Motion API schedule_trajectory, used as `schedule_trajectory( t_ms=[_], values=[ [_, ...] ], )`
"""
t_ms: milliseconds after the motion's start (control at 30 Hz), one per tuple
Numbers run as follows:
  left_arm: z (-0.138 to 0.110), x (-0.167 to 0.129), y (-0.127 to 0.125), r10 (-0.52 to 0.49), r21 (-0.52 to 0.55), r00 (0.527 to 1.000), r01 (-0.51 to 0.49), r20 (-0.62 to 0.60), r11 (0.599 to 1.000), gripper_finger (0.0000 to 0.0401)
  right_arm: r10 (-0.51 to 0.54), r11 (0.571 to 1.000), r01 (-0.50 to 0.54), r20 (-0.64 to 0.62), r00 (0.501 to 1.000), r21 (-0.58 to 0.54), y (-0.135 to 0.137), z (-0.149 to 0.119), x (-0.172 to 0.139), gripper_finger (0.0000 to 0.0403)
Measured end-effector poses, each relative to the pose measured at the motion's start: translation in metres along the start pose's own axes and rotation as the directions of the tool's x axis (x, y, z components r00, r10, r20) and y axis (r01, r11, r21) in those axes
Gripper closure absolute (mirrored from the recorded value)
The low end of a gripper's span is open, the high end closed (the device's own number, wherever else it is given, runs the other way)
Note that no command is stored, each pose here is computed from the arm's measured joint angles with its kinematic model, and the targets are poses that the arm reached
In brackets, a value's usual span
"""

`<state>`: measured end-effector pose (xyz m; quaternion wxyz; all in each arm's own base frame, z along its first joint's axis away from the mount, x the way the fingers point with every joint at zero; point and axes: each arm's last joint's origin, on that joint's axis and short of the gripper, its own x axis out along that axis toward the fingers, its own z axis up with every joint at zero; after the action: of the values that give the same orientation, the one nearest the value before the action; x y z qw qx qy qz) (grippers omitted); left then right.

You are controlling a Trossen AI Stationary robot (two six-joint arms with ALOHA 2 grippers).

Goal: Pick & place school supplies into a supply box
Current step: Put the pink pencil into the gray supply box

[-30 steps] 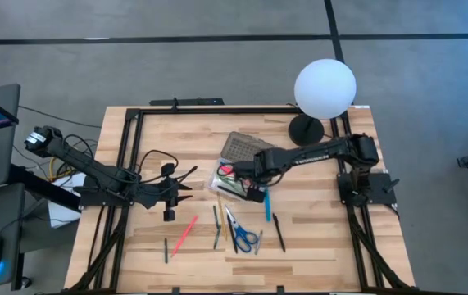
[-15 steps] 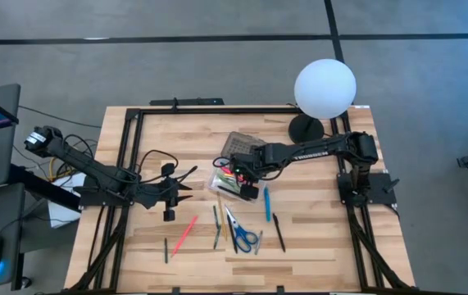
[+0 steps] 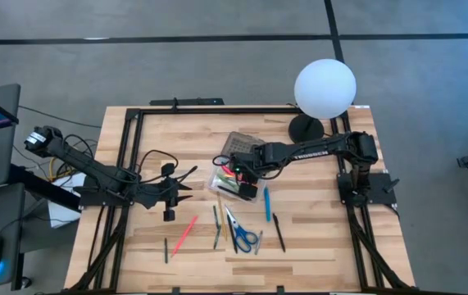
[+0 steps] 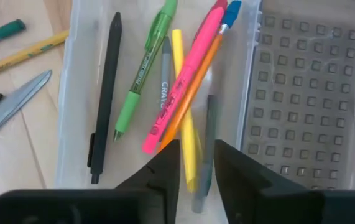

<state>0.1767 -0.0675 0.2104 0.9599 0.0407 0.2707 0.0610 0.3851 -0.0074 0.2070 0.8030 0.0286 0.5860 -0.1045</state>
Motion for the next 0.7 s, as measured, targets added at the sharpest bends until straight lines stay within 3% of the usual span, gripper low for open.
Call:
schedule_trajectory(
  t_ms=[133, 233, 333, 433, 567, 700],
  values=[
    [-0.002, 0.0, 0.0, -0.003, -0.009, 1.0, 0.003, -0.017, 1.0, 0.0303, -0.001, 0.998, 0.001, -0.006, 1.0, -0.06, 0.0, -0.001, 0.0, 0.0305],
    [-0.006, 0.0, -0.001, -0.081, -0.007, 0.994, 0.081, -0.07, 0.997, 0.0303, 0.003, 0.98, -0.002, 0.005, 1.0, -0.197, 0.009, -0.002, -0.003, 0.0306],
    [-0.007, -0.001, -0.005, -0.187, 0.016, 0.977, 0.189, -0.1, 0.982, 0.0303, 0.036, 0.936, -0.005, 0.082, 0.996, -0.351, 0.029, 0.002, -0.007, 0.0306],
    [-0.002, -0.001, -0.006, -0.22, 0.06, 0.974, 0.223, -0.047, 0.973, 0.0303, 0.08, 0.88, 0.002, 0.152, 0.985, -0.476, 0.05, 0.002, -0.017, 0.0306],
    [0.002, -0.001, -0.008, -0.243, -0.063, 0.97, 0.242, -0.018, 0.968, 0.0303, 0.114, 0.822, 0.004, 0.172, 0.978, -0.57, 0.071, -0.004, -0.026, 0.0306],
    [-0.001, 0.0, -0.008, -0.246, -0.17, 0.968, 0.235, -0.048, 0.957, 0.0303, 0.128, 0.804, -0.005, 0.164, 0.978, -0.595, 0.08, -0.013, -0.039, 0.0306]
  ],
)
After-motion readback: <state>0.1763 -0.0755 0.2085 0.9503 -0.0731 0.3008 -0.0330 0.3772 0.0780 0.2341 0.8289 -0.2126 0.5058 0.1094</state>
